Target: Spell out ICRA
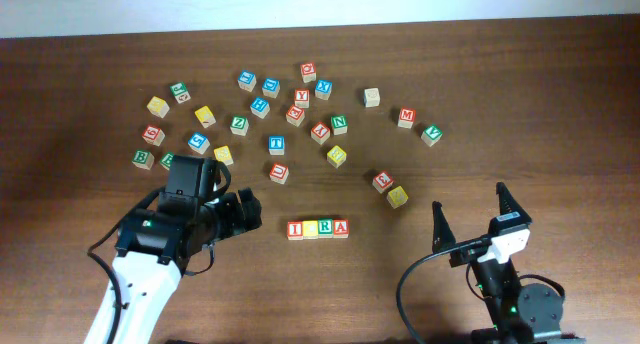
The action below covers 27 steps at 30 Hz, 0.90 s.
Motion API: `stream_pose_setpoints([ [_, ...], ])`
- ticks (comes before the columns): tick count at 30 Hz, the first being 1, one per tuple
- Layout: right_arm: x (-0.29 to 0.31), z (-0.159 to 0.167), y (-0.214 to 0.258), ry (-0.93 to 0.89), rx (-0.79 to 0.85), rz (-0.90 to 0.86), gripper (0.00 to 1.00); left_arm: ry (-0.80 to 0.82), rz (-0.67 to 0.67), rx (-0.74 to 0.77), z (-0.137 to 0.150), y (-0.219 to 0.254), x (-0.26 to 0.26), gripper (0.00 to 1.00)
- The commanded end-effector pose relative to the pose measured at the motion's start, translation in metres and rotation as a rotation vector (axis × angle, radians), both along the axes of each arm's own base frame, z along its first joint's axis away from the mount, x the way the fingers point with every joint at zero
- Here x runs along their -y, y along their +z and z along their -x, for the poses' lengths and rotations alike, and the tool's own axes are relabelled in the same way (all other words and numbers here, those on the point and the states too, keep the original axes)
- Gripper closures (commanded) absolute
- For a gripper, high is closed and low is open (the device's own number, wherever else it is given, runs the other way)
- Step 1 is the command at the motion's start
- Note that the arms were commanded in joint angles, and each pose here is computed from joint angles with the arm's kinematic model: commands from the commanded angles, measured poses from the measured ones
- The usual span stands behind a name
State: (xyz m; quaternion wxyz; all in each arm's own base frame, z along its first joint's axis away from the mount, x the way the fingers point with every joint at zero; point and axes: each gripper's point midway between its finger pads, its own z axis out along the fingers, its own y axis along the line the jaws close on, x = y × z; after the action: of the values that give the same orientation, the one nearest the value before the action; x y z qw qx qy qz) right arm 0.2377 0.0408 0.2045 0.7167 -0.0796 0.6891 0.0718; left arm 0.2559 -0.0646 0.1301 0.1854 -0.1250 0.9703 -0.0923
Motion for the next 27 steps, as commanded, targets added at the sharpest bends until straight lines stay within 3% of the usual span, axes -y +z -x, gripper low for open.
stream_pose_setpoints([
  [1,0.004,-0.004,-0.014,-0.024,0.001,0.008,0.02,0.009,-0.004,0.027,-0.003,0.007,-0.002,0.01],
  [8,0.024,-0.008,-0.047,-0.120,-0.110,0.004,0.02,0.010,-0.004,0.027,-0.003,0.007,-0.002,0.01],
  [16,0.046,-0.008,-0.049,-0.225,-0.121,-0.026,0.02,0.009,-0.004,0.027,-0.003,0.007,-0.002,0.01],
  [27,0.045,-0.008,-0.048,-0.218,-0.118,-0.033,0.02,0.009,-0.004,0.027,-0.003,0.007,-0.002,0.01],
])
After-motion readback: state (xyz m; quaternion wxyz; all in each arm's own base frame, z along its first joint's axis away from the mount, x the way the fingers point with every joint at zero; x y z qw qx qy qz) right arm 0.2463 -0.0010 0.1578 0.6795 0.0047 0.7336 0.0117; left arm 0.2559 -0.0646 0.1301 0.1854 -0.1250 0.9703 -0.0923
